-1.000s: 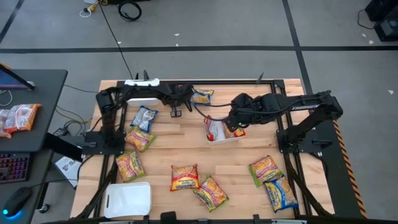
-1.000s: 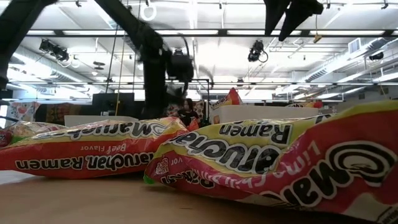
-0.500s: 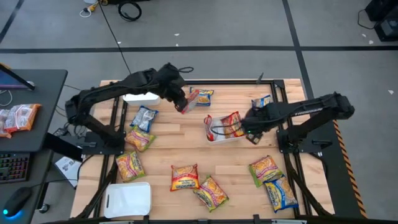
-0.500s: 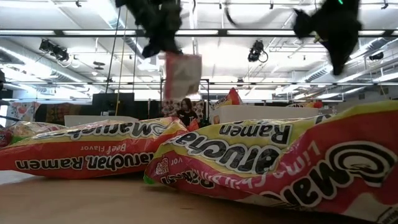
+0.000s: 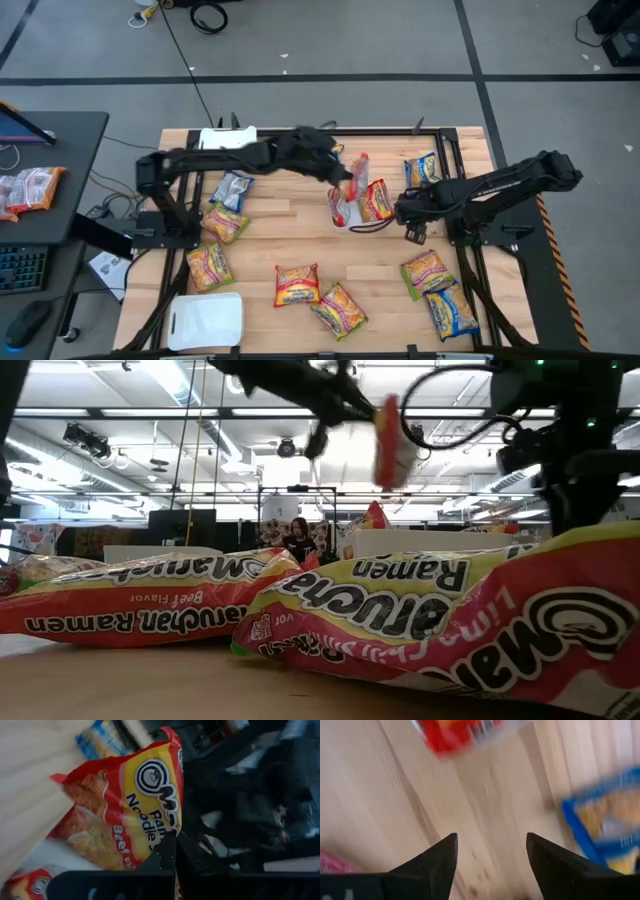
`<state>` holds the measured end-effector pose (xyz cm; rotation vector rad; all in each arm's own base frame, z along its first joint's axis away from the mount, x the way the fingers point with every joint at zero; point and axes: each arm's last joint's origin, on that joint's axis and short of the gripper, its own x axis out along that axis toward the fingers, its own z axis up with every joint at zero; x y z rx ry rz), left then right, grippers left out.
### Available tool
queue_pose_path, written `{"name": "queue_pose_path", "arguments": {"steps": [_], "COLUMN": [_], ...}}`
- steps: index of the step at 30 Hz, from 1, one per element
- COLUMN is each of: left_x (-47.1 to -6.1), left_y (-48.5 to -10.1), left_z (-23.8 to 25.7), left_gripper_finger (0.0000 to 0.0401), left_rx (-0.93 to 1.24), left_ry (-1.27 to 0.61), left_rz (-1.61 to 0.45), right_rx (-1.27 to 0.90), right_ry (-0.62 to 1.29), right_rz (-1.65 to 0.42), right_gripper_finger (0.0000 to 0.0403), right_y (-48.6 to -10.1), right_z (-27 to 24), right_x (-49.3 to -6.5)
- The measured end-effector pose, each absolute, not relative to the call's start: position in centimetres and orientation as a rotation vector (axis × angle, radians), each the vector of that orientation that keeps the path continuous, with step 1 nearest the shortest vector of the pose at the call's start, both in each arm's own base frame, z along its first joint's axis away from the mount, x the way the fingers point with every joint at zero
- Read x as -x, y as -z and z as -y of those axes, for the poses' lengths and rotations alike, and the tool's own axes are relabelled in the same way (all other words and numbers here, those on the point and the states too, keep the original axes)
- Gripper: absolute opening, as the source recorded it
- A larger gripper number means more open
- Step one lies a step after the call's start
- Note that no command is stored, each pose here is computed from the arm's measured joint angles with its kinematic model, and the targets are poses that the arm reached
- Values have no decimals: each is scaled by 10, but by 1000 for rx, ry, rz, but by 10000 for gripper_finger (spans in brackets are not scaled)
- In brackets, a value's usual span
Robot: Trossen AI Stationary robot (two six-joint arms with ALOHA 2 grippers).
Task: Sort Maruchan noodles
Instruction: Put the orange noodle pack into the middle white bin
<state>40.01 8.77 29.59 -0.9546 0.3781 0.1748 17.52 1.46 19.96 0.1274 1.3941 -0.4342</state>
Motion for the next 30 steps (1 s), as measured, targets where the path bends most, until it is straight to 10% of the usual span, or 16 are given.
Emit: {"name": "queue_pose_path", "arguments": {"steps": [30], "left_x": [-422], "left_y": [-211], "left_z": [-52], "left_gripper_finger": [4], "left_rx": [1234], "left_ry": [-594], "left_rz": [-610], "right_rx": [-358], "right_ry": [542], "right_rz": [-1344], "right_gripper_finger": [240], "right_y": [-199], "right_z": [-19], "right_x": [-178]}}
